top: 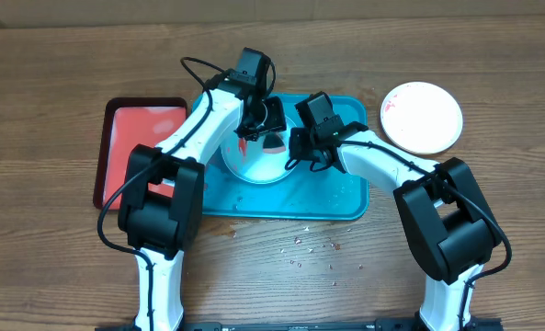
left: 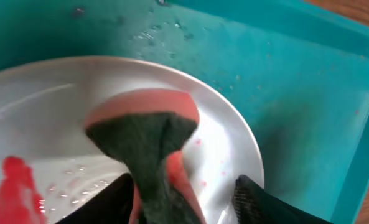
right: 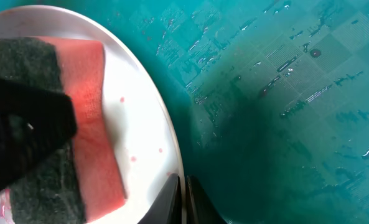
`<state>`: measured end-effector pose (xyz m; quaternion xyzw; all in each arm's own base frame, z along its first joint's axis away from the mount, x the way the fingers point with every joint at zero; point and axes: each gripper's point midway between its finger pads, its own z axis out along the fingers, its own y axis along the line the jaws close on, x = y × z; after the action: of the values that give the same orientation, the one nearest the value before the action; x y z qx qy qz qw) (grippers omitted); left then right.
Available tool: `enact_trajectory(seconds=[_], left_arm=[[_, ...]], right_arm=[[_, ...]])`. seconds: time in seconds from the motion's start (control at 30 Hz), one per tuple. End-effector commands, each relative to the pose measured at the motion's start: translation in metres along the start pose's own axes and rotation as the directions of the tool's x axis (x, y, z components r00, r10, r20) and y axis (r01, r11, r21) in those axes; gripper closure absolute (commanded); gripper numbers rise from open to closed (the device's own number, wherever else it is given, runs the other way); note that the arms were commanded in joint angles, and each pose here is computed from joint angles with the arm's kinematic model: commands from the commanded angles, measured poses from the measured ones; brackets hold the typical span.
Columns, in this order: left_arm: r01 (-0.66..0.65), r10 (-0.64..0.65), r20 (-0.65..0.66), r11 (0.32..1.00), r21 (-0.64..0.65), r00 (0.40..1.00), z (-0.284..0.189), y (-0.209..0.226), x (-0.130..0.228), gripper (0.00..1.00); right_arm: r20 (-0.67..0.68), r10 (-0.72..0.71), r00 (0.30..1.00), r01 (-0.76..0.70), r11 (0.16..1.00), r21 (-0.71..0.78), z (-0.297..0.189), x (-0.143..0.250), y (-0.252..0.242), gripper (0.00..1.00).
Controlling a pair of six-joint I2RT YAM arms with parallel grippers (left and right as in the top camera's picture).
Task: Clean dirty plates on tray and stack at the side
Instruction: 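Scrub the second white plate with the sponge while the right gripper holds it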
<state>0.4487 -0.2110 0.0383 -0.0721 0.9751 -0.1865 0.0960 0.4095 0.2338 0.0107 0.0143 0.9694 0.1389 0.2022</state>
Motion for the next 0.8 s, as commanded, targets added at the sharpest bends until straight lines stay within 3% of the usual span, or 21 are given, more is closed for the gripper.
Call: enact_trajectory(seconds=[0.0, 0.4, 0.67, 0.77], left_arm=[[0.008, -0.008, -0.009, 1.0, -0.011, 1.0, 0.005, 0.007, 0.001, 0.5], [-0.009, 0.007, -0.045, 0.999, -0.04, 0.999, 0.005, 0.012, 0.011, 0.72], [0.007, -0.01, -0.012, 0.985, -0.172, 1.0, 0.001, 0.041, 0.005, 0.96], [0.03, -0.034, -0.014, 0.973, -0.229, 0.999, -0.004, 0.059, 0.005, 0.96]], right_arm=[[0.012, -0.012, 1.0, 0.012, 1.0, 0.017, 0.0, -0.005, -0.003, 0.96], [0.018, -0.013, 1.0, 0.012, 1.0, 0.014, 0.0, -0.006, -0.002, 0.96], [0.014, -0.012, 1.0, 0.012, 1.0, 0.016, 0.0, -0.005, -0.003, 0.96], [0.012, -0.012, 1.0, 0.012, 1.0, 0.017, 0.0, -0.004, -0.003, 0.96]])
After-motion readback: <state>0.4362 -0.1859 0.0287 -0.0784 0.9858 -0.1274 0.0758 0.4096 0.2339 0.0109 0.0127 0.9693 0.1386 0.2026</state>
